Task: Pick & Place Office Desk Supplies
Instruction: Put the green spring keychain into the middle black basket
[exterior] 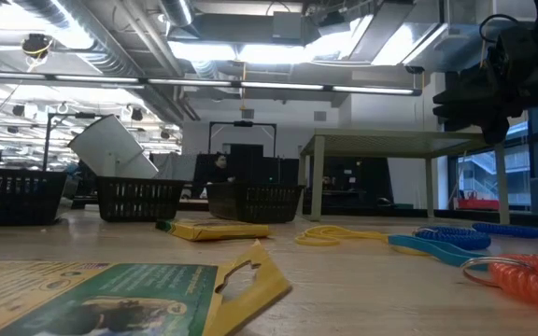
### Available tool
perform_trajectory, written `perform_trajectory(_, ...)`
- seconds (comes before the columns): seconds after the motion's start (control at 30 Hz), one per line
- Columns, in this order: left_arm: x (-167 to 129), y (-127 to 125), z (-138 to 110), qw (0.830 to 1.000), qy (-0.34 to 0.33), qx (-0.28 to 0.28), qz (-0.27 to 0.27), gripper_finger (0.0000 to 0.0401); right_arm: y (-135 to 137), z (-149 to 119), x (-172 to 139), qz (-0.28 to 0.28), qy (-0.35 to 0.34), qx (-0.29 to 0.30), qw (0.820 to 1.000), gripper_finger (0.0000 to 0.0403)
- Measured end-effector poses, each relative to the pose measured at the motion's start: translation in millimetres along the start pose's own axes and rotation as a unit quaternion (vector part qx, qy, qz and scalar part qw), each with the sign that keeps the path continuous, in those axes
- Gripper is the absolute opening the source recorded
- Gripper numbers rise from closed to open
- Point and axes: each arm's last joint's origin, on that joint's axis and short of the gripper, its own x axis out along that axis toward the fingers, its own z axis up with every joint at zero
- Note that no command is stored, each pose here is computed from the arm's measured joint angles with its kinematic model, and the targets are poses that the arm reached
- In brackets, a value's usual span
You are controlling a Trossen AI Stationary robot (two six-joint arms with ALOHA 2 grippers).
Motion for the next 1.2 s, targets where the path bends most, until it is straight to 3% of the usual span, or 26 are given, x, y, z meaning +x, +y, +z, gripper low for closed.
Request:
perform_trajectory(0.3,0,-4,1,0.999,-0.034,0.003,-0.043,0.0131,0,0,0,0.000,0.000,0.000,1.000,0.0131)
perform_trajectory(0.83,21,-8,3,0.998,-0.055,0.000,-0.004,0.0127,0,0,0,0.000,0.000,0.000,1.000,0.0131)
perform_trajectory(1.2,13,-6,3,0.998,-0.053,0.002,-0.018,0.0013,0,0,0,0.000,0.000,0.000,1.000,0.0131)
